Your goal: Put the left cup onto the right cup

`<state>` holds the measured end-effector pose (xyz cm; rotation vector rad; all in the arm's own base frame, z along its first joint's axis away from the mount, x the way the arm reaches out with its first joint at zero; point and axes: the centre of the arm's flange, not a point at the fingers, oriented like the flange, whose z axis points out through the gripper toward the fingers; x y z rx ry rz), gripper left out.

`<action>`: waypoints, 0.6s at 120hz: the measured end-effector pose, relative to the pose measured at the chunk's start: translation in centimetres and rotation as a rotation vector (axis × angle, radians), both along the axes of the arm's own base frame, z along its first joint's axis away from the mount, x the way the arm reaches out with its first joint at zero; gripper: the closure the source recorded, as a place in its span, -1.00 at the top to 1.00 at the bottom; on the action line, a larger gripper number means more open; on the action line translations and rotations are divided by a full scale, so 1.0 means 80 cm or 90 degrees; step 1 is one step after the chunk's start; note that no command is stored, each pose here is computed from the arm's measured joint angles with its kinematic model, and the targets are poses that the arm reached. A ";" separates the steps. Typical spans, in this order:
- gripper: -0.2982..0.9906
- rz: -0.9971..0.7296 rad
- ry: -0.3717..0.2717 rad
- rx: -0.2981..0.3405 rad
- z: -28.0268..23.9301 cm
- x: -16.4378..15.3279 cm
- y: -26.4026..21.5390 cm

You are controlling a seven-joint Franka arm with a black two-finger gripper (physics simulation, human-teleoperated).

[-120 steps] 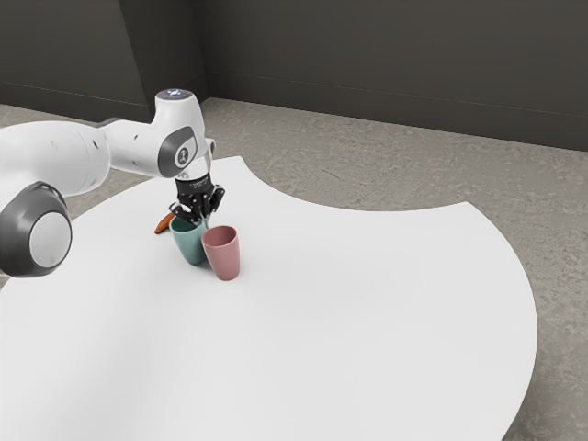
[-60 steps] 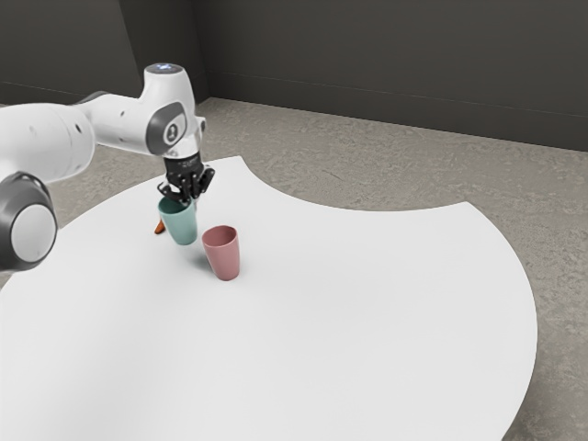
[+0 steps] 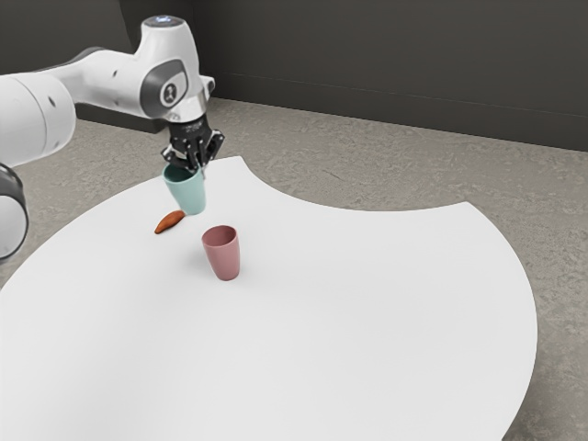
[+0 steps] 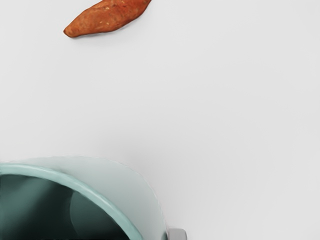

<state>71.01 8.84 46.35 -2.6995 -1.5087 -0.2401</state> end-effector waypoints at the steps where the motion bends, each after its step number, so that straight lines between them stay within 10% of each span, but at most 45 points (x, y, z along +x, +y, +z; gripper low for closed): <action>1: -0.68 -0.002 0.000 -0.001 0.001 0.000 -0.003; 72: -0.68 -0.062 0.048 -0.034 -0.003 -0.024 -0.091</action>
